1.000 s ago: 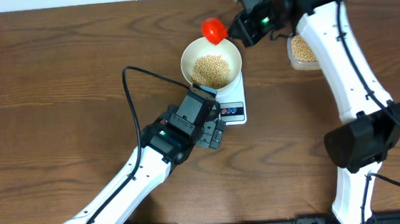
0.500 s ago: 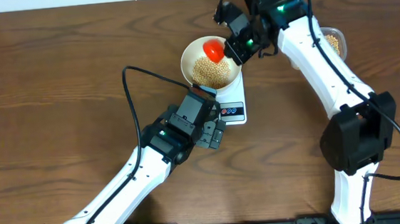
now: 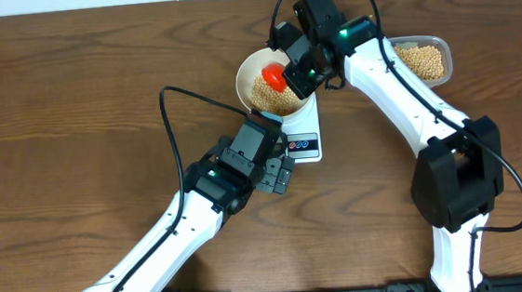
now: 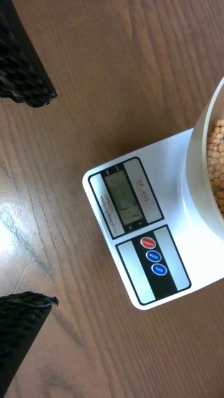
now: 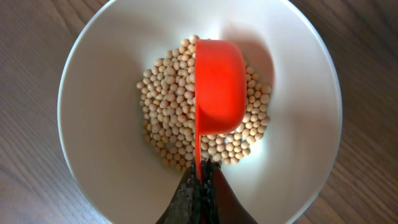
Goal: Scoop item into bowl and weigh 50g on scale
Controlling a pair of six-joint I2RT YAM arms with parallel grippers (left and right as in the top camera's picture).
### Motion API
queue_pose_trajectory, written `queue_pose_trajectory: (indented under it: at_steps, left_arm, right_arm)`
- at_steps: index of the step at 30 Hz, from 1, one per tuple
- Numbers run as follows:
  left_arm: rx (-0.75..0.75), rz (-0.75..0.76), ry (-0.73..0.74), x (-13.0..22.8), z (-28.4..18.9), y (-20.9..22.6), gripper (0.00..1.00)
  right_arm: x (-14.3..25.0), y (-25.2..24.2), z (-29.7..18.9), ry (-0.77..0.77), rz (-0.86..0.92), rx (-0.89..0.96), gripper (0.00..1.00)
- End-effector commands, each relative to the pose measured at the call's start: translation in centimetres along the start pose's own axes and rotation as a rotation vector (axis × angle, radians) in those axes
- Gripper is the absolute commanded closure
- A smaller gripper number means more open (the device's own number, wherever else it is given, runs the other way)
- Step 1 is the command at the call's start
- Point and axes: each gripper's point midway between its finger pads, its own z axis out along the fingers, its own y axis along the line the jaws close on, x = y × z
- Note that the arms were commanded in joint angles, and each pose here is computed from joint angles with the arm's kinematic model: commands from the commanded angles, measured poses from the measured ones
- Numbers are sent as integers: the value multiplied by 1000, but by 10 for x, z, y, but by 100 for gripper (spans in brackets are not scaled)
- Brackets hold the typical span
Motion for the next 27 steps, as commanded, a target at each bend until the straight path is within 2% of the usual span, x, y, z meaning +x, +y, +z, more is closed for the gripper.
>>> queue_pose_trajectory:
  at_steps: [1, 27]
  left_arm:
    - [-5, 6, 3, 0, 0, 2, 3]
    - [-5, 6, 3, 0, 0, 2, 3]
  right_arm:
    - [5, 4, 3, 21, -20, 11, 99]
    - [6, 39, 3, 19, 26, -160, 99]
